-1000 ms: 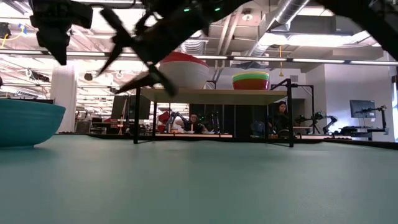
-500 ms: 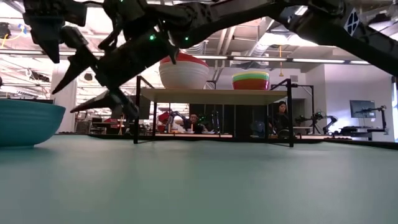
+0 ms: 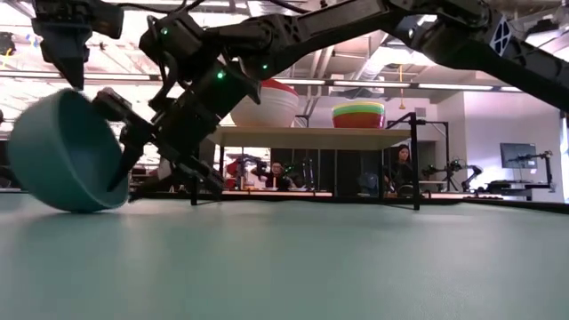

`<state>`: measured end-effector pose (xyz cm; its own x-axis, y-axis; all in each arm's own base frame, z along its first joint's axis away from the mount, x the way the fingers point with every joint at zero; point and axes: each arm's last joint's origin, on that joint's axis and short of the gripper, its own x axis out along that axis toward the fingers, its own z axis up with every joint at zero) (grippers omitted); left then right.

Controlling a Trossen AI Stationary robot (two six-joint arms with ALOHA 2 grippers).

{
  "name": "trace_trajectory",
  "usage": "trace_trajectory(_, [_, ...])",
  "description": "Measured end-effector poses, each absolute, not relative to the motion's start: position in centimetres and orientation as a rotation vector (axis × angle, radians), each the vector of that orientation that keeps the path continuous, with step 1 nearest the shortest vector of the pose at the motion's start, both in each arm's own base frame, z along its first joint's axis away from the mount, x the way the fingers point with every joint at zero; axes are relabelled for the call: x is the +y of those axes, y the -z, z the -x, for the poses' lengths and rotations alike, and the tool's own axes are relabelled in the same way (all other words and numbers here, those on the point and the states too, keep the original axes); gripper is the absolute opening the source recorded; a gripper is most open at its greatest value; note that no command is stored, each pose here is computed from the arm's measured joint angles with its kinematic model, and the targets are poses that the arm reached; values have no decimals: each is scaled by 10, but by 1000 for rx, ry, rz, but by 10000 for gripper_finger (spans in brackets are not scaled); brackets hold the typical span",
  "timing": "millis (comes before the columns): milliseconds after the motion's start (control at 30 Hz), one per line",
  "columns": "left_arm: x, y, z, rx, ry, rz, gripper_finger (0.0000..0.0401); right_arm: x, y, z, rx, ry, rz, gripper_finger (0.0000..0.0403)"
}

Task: Place and stack bowls onto a shelf
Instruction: Stack the large green bowl on top of the large orange bowl on the shelf

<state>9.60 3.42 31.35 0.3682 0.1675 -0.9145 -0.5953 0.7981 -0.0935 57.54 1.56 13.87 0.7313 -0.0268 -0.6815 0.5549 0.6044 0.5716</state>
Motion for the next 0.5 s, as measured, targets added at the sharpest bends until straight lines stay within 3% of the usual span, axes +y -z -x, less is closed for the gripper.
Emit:
trace_trajectory(267, [34,-314,-96,1080,-541,498,130,23,-144,-580,662,253,-901,80])
trace_trajectory(500, [33,-313,-96,1085,-534,536,130,23,-143,-579,661,297,-922,89])
